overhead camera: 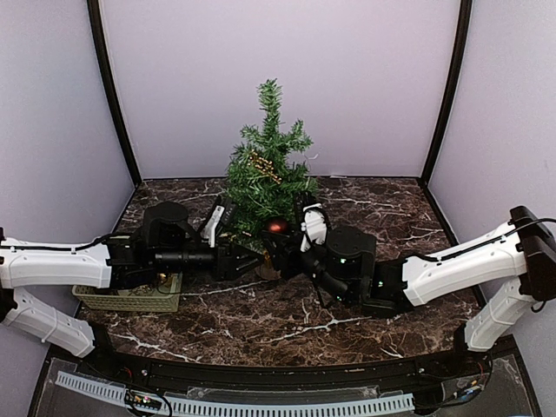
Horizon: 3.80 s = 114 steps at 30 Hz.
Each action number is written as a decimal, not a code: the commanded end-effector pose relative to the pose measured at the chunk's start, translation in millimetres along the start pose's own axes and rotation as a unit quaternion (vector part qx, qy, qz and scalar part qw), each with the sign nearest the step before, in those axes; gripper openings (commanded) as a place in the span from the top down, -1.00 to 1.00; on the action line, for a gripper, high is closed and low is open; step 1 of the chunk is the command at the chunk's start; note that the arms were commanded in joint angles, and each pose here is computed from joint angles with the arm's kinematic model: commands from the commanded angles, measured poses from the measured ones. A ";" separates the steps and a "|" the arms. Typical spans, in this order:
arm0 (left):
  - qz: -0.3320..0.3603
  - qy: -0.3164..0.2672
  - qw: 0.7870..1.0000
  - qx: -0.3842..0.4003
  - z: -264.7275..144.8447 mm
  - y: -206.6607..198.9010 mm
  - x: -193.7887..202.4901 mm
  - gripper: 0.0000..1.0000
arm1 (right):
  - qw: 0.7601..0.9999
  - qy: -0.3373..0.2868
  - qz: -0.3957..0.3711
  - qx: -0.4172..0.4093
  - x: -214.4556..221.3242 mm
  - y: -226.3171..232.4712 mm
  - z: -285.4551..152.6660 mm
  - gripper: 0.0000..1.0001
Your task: Decorate the small christmas tree
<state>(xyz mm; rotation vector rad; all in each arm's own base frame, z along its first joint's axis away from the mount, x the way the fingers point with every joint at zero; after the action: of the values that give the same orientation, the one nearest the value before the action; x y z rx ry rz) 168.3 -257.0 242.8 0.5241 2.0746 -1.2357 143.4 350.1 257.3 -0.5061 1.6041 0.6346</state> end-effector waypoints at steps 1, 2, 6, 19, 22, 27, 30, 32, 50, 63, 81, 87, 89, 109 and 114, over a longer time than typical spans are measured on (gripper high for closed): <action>0.014 -0.014 1.000 0.004 1.6 -8.0 -9.9 0.29 | 1.000 -0.012 0.011 0.003 1.8 1.0 -0.3 0.25; 0.013 -0.015 1.000 0.004 2.3 -7.7 -10.0 0.38 | 1.000 -0.011 0.010 0.003 2.2 0.8 -0.5 0.25; 0.012 -0.013 1.000 0.002 4.2 -7.2 -9.5 0.59 | 1.000 -0.011 0.010 0.007 3.5 -0.4 -1.3 0.25; 0.009 -0.017 1.000 -0.003 4.1 -7.1 -10.6 1.00 | 0.999 -0.022 0.008 0.026 6.4 -2.4 1.2 0.26; 0.008 -0.022 1.000 -0.003 2.9 -8.2 -12.2 1.00 | 0.999 -0.029 0.008 0.030 4.3 -2.7 1.1 0.26; 0.009 -0.026 1.000 -0.005 2.7 -8.3 -13.7 1.00 | 0.999 -0.029 0.000 0.038 5.6 -2.9 3.2 0.26; 0.004 -0.023 1.000 -0.015 5.9 -4.6 -11.6 1.00 | 0.999 -0.023 -0.002 0.042 11.1 -2.9 4.7 0.26; 0.000 -0.019 1.000 -0.019 8.0 -2.6 -10.1 1.00 | 0.999 -0.018 -0.003 0.045 14.7 -3.4 5.3 0.27; -0.008 -0.030 0.999 -0.041 18.9 3.3 -12.5 1.00 | 0.998 -0.010 -0.010 0.065 28.0 -7.1 7.0 0.28; -0.005 -0.031 0.999 -0.042 14.7 2.2 -12.4 0.99 | 0.998 -0.021 -0.017 0.053 17.6 -3.0 -4.4 0.10; -0.014 -0.029 0.999 -0.042 -0.7 0.9 -7.1 0.62 | 0.997 -0.031 -0.004 0.066 1.7 -8.6 -31.7 -0.51; -0.015 -0.028 0.999 -0.041 -15.4 -2.6 -5.3 0.45 | 0.996 -0.043 0.008 0.074 -7.0 -13.7 -39.3 -0.55; -0.011 -0.028 0.999 -0.035 -22.3 -5.3 -4.9 0.35 | 0.996 -0.044 0.008 0.075 -11.4 -15.1 -42.0 -0.58; -0.175 -0.053 0.980 -0.076 -84.9 30.4 22.3 -0.17 | 0.983 0.018 0.147 0.108 3.8 -130.7 -83.7 -0.46; -0.212 -0.079 0.971 -0.072 -74.6 53.3 45.5 -0.14 | 0.975 0.032 0.187 0.115 27.8 -154.6 -65.5 -0.27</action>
<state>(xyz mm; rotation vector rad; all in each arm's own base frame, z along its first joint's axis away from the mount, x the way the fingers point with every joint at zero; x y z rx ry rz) 141.8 -166.4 213.1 0.0244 2.2465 -1.2178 177.5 189.0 228.4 -0.1079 1.8131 0.5383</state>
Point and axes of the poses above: each gripper's point midway between its finger pads, its own z axis out along the fingers, its own y axis along the line the jaws close on, x = y × z, the point moved 10 cm from there along -z, back along the fingers, and after that the axes turned 7 degrees about -z, right-handed, at the moved point
